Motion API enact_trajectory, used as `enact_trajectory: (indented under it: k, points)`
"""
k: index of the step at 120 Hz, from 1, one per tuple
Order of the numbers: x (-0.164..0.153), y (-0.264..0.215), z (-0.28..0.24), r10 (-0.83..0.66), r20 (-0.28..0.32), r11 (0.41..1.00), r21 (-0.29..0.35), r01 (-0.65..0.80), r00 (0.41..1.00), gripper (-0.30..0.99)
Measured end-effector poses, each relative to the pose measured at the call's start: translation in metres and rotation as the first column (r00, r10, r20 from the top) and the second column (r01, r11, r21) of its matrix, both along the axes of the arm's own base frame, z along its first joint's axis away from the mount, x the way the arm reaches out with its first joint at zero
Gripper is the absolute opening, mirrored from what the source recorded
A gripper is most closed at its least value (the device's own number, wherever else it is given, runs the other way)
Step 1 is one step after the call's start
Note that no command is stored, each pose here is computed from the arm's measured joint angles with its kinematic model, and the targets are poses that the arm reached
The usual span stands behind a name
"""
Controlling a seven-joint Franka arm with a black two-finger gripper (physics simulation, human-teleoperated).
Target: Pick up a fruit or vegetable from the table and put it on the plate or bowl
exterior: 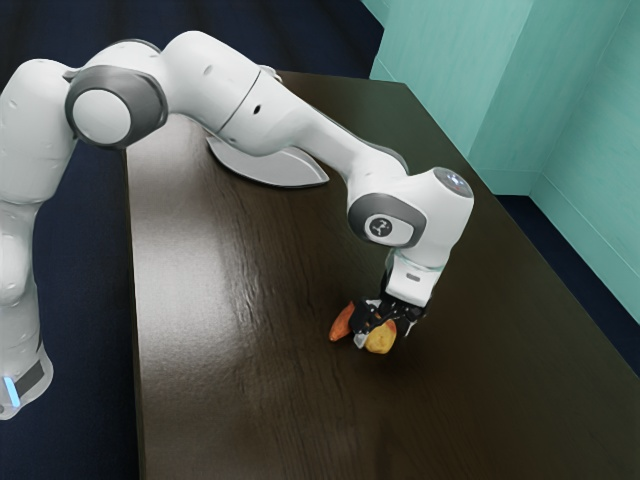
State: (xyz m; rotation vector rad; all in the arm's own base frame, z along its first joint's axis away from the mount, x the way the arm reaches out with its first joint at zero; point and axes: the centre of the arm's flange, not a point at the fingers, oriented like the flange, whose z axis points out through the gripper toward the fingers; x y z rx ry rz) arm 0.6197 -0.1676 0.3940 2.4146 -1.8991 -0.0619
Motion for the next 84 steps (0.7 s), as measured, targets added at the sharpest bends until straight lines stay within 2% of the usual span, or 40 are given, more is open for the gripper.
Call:
enact_trajectory:
  k: [7, 24, 33, 84]
  points:
    - [0.0, 0.0, 0.001, 0.0, 0.0, 1.0, 0.001, 0.0, 1.0, 0.8]
    - [0.0, 0.0, 0.006, -0.001, 0.01, 1.0, 0.003, 0.001, 1.0, 0.52]
    - [-0.001, 0.0, 0.011, 0.0, 0.02, 1.0, 0.004, 0.0, 1.0, 0.43]
    - [0.007, 0.0, 0.076, 0.035, 0.122, 0.999, -0.01, -0.034, 0.992, 0.41]
